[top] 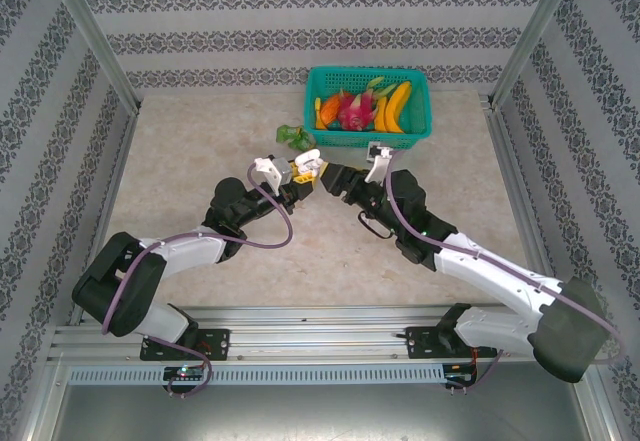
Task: Insert the wireless bluetooth earbuds into the charging case
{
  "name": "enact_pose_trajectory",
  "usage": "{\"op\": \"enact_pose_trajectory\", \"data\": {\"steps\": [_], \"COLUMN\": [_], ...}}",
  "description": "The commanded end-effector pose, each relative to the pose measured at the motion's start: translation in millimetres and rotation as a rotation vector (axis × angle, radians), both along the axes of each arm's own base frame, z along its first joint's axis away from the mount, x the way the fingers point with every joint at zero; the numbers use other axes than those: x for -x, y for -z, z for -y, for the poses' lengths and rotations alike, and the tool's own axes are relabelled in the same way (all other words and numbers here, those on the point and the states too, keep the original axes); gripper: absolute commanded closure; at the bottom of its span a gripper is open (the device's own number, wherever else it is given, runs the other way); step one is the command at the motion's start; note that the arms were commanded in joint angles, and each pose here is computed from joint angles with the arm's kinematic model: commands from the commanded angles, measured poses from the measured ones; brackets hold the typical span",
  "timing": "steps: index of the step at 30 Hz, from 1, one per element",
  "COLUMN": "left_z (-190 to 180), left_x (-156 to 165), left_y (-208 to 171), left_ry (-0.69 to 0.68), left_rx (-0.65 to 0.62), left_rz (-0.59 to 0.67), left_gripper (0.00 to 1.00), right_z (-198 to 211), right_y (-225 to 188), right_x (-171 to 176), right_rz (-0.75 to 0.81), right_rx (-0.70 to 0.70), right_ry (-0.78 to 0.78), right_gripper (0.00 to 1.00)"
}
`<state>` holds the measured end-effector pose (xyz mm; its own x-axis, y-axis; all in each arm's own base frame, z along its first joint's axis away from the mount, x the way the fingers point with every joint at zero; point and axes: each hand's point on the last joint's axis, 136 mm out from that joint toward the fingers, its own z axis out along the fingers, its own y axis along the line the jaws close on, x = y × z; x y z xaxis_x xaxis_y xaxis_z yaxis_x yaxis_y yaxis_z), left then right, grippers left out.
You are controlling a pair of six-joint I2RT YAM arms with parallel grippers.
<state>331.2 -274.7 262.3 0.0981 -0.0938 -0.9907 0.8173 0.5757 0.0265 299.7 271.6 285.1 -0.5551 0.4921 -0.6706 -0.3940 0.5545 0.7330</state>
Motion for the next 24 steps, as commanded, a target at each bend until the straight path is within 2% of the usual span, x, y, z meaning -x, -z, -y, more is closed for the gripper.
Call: {"op": "enact_pose_trajectory", "data": {"steps": [1, 24], "left_z": [7, 10], "left_x": [4, 0], "left_y": [-12, -8], "left_ry": [0.036, 0.038], "left_rx": [0.006, 0.009], "left_rz": [0.041, 0.034], "left_gripper": [1.00, 1.00], "right_z": [-12, -28], "right_y": [-4, -16], "right_x": [2, 6], "right_rz": [-0.005, -0.016], "right_rx": [-0.043, -0.095], "right_ry": [-0.037, -0.086], "right_gripper": [0.40, 0.53]}}
